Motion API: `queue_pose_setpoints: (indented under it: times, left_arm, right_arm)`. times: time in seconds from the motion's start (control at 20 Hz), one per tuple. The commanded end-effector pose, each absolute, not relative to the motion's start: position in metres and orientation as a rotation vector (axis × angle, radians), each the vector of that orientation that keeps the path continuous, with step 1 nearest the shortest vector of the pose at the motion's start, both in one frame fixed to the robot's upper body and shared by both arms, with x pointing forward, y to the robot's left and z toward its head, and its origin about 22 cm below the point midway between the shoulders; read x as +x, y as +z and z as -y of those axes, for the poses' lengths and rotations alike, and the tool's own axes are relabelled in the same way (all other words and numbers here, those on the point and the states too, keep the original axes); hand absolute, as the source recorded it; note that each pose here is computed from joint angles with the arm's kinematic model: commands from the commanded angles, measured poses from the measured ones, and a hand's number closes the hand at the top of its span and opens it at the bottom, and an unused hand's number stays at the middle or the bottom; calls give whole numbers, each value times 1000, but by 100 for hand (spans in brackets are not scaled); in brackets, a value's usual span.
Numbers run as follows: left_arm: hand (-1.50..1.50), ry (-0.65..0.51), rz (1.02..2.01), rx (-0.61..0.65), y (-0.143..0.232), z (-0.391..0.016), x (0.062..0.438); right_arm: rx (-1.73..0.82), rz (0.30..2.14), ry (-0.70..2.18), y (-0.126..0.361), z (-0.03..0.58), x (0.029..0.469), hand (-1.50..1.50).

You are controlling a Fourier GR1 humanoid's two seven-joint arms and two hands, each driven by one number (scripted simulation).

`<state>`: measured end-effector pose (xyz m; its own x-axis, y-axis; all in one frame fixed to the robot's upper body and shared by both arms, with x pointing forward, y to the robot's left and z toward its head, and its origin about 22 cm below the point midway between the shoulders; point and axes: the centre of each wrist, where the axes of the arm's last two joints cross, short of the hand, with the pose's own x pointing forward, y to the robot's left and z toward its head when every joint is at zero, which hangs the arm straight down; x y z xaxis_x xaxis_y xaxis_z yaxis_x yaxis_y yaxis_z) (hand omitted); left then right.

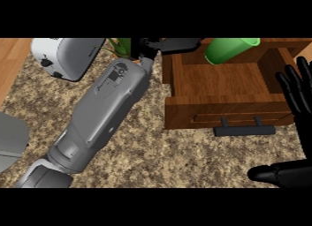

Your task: Pick up the cup, place it into the drawer and close the drawer

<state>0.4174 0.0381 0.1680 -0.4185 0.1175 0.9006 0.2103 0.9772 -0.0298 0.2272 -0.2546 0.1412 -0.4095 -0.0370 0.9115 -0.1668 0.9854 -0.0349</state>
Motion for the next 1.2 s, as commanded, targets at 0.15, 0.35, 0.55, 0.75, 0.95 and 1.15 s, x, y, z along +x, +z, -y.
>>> queue_pose_setpoints:
  times: [0.15,0.35,0.55,0.75,0.95,1.15]
  left_arm:
    - [150,-119,1945,-192,153,-29,431]
    - [150,-178,1928,-147,158,-14,428]
    - [150,-219,1921,-93,142,-19,432]
    - [150,-276,1906,-104,130,-20,430]
    - [150,-337,1882,14,138,-11,429]
    - [-150,-378,1881,87,138,-5,426]
  right_arm:
    - [149,1990,148,131,253,229,-150]
    - [133,1997,158,144,252,234,-150]
    - [181,2013,170,142,247,241,-150]
    - [178,2006,166,134,259,238,-150]
    - [190,2011,188,144,253,238,-150]
    - [227,2000,200,142,242,254,-150]
